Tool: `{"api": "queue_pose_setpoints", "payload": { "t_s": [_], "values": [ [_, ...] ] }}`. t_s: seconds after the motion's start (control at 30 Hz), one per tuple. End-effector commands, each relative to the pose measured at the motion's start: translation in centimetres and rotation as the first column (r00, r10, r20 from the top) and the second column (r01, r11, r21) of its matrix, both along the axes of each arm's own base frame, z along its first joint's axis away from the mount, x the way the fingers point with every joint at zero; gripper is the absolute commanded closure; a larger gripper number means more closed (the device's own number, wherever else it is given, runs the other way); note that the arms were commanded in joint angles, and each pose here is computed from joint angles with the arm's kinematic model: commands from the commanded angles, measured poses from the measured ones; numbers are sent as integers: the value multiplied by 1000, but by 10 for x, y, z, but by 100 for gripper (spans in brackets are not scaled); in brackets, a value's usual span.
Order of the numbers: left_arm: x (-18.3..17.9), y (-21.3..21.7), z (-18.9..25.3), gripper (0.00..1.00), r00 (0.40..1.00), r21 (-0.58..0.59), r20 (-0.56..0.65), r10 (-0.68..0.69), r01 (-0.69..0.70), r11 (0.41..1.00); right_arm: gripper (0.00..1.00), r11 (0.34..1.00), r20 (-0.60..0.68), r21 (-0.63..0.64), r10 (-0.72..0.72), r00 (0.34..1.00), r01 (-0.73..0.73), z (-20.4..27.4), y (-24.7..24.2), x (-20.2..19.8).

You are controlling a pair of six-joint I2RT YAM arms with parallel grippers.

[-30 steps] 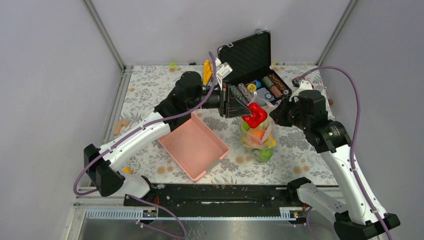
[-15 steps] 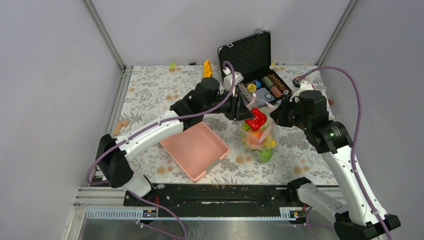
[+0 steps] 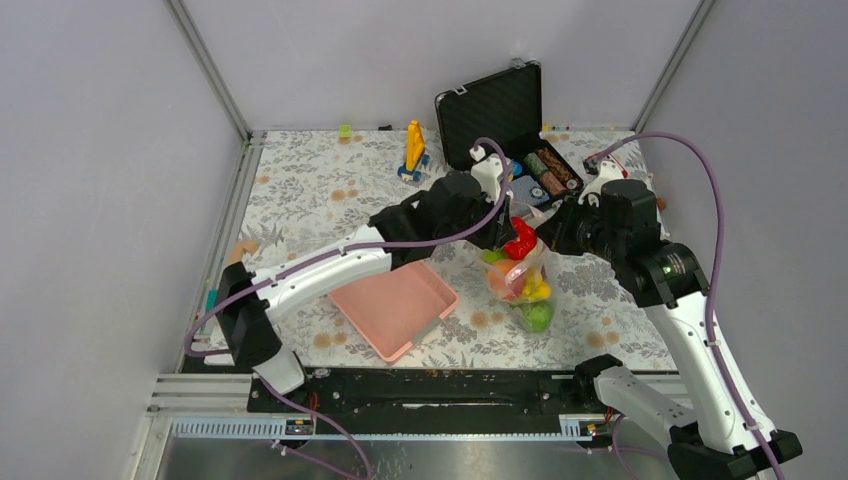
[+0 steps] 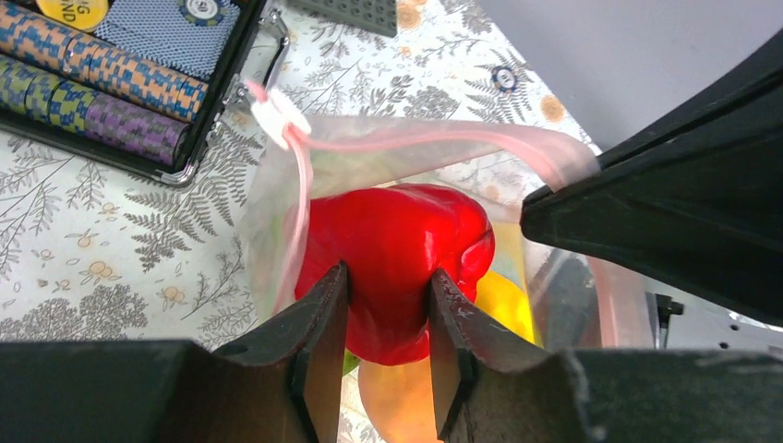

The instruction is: Place the food in the zip-top bag and seal the zipper

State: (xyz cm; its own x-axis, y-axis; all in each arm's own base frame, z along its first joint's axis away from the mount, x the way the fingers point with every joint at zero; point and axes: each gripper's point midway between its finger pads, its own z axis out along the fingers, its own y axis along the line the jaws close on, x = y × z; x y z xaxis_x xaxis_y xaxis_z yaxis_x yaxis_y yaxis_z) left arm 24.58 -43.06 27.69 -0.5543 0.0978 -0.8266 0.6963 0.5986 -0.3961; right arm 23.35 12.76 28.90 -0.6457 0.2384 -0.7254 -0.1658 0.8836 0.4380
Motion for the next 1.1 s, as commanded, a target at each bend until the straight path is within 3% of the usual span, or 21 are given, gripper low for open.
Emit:
{"api": "queue_pose_setpoints", "payload": {
  "t_s": [0.0,0.07,0.13,0.27,0.37,0.5,0.67,0.9,1.07],
  "values": [
    [10,-3,19,89,994,16,77,76,-77,997,95,997,80,65,36,996,-41,32,10,1],
    [3,-6,20,72,995,25,81,53,-56,998,95,997,80,63,36,996,-41,32,10,1],
    [-5,-5,24,48,996,25,82,31,-33,999,95,998,79,54,34,996,-38,30,9,2],
    [-24,6,47,29,996,-25,88,-24,27,999,95,999,75,40,23,997,-26,26,6,4],
    [-46,19,60,2,992,-80,90,-86,93,992,95,999,67,32,17,998,-19,21,5,4],
    [-63,52,75,1,991,-135,114,-66,82,988,95,999,77,27,29,997,-31,19,6,4],
    [-54,112,65,1,982,-108,117,151,-139,984,95,999,93,7,43,995,-44,17,5,5],
    [-39,201,35,1,882,-37,115,457,-456,889,95,998,140,-34,55,989,-50,20,1,8],
    [-24,227,22,1,848,-40,115,517,-516,856,91,973,215,-109,224,951,-205,40,13,5]
  ]
}}
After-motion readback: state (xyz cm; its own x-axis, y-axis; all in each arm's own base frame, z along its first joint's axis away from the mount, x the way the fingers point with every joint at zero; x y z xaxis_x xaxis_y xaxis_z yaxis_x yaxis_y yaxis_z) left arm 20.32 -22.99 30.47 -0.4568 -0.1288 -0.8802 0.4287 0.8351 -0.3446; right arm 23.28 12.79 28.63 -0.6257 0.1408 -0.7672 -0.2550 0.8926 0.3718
